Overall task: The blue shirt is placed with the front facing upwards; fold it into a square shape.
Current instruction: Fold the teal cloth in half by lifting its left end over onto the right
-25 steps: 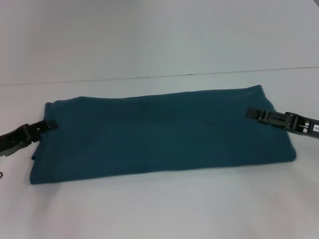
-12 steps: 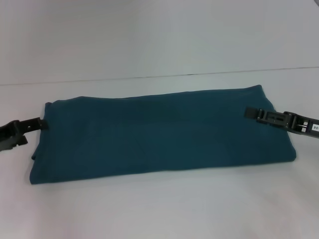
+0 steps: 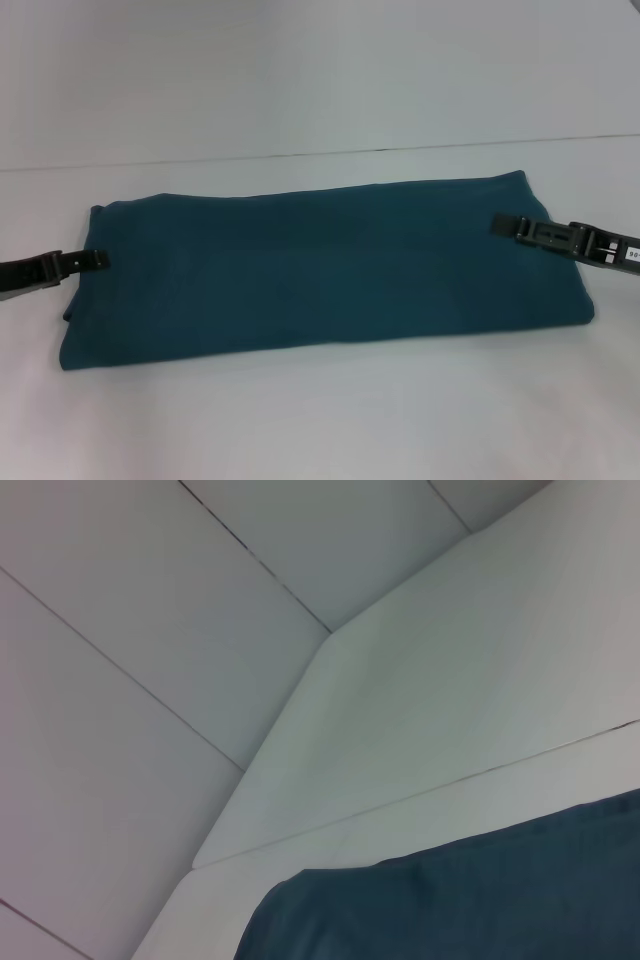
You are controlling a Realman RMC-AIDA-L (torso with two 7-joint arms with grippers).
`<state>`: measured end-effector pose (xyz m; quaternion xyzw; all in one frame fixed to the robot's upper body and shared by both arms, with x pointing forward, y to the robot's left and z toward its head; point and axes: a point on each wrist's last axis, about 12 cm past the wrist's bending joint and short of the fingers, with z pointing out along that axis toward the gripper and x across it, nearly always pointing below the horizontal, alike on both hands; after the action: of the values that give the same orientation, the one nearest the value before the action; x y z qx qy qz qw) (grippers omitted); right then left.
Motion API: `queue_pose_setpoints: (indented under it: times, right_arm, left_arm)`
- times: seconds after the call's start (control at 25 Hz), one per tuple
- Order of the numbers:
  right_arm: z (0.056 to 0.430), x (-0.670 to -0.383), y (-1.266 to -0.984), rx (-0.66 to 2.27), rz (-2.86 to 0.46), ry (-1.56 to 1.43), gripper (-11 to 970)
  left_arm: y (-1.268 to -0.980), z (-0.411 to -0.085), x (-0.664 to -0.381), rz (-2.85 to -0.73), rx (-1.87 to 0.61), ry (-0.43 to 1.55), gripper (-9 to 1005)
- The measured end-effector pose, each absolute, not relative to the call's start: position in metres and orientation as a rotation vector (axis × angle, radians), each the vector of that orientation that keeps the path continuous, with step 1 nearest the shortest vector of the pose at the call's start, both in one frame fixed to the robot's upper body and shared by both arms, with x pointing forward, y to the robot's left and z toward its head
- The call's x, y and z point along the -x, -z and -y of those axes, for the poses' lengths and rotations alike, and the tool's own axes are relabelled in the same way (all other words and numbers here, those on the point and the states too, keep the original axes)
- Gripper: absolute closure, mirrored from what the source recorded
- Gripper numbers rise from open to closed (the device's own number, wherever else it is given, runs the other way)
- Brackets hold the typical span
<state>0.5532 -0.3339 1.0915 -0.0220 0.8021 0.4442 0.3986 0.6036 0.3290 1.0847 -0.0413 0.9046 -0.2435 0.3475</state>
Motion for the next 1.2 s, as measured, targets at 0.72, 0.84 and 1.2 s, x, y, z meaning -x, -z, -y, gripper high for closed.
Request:
queue_pose_setpoints:
  times: [0.72,0.84,1.2]
  right_arm:
    - [0.335,-0.551,-1.090,0.050,-2.034,-1.129,44]
    - [0.335,-0.551,-1.090,0.050,-2.033,-1.130,44]
    - [0.335,-0.551,-1.091,0.050,-2.031,-1.128,44]
  left_arm:
    - [-1.073,-0.321,-0.607,-2.384,0.168,0.613,93]
    - [-1.072,-0.321,-0.606,-2.391,0.175,0.610,93]
    - [-1.070,-0.319,-0.606,-2.415,0.172,0.603,93]
